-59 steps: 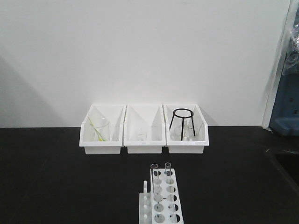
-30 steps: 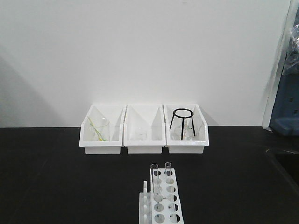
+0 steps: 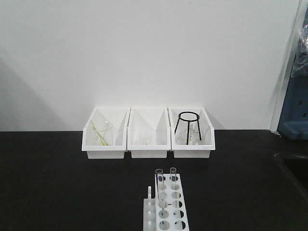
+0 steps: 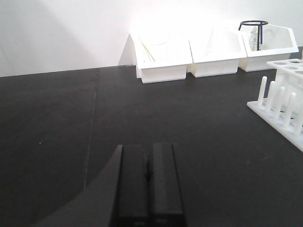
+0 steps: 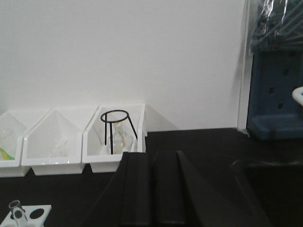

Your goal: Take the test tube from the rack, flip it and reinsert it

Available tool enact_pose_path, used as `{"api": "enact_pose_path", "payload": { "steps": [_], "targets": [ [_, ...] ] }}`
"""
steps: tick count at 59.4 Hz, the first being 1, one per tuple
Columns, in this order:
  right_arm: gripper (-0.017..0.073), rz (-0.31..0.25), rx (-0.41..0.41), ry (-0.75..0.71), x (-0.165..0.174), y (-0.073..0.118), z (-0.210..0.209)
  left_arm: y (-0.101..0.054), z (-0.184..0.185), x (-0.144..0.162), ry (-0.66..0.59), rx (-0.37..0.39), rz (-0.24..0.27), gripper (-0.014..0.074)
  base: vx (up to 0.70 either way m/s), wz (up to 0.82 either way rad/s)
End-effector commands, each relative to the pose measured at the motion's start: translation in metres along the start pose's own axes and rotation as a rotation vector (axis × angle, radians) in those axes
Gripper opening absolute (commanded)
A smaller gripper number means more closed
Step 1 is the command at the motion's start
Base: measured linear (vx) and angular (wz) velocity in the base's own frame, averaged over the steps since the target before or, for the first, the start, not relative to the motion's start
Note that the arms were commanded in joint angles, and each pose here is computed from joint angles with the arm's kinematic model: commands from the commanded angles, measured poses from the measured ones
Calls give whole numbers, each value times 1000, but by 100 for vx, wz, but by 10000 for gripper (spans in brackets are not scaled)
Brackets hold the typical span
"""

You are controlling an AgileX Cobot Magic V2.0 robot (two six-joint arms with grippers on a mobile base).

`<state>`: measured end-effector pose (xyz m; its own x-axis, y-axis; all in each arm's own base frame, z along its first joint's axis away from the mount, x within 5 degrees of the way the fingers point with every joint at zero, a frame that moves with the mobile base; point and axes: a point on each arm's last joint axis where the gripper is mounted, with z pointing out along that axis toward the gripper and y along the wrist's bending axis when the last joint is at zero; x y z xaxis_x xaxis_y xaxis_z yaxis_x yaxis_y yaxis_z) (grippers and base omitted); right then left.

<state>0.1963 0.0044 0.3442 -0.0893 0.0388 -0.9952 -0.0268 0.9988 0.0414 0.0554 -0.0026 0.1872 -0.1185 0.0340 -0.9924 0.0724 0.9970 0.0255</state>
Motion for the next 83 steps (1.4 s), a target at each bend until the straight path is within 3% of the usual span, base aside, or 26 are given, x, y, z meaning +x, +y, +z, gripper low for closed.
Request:
{"api": "enact_pose_path", "payload": {
  "steps": [1,16,38,44,56,61,68,75,83],
  "targets": [
    [-6,-10,-30,-129,-20,3,5,-1,-1,-9,-92,14,-14,-6,0,0],
    [106,-10,-47,-176,-23,4,7,-1,-1,-9,-92,14,-14,-6,0,0],
    [524,-10,-49,-184,-24,4,7,-1,-1,-9,-92,14,-14,-6,0,0],
    [566,-2,-54,-203,-25,5,7,-1,-1,-9,-92,14,-14,-6,0,0],
    [555,25,-95,-261,-28,8,12,-1,-1,-9,-92,14,-14,-6,0,0],
    [542,-56,-162,-230,-20,20,21,-1,-1,-9,-92,14,-14,-6,0,0],
    [526,-138,-328,-174,-2,51,37,-1,-1,-9,-92,14,-14,-6,0,0],
    [516,-131,-492,-133,22,86,56,-1,-1,-9,-92,14,-14,-6,0,0],
    [507,-86,-601,-108,51,111,77,-1,-1,-9,-92,14,-14,-6,0,0]
  ]
}}
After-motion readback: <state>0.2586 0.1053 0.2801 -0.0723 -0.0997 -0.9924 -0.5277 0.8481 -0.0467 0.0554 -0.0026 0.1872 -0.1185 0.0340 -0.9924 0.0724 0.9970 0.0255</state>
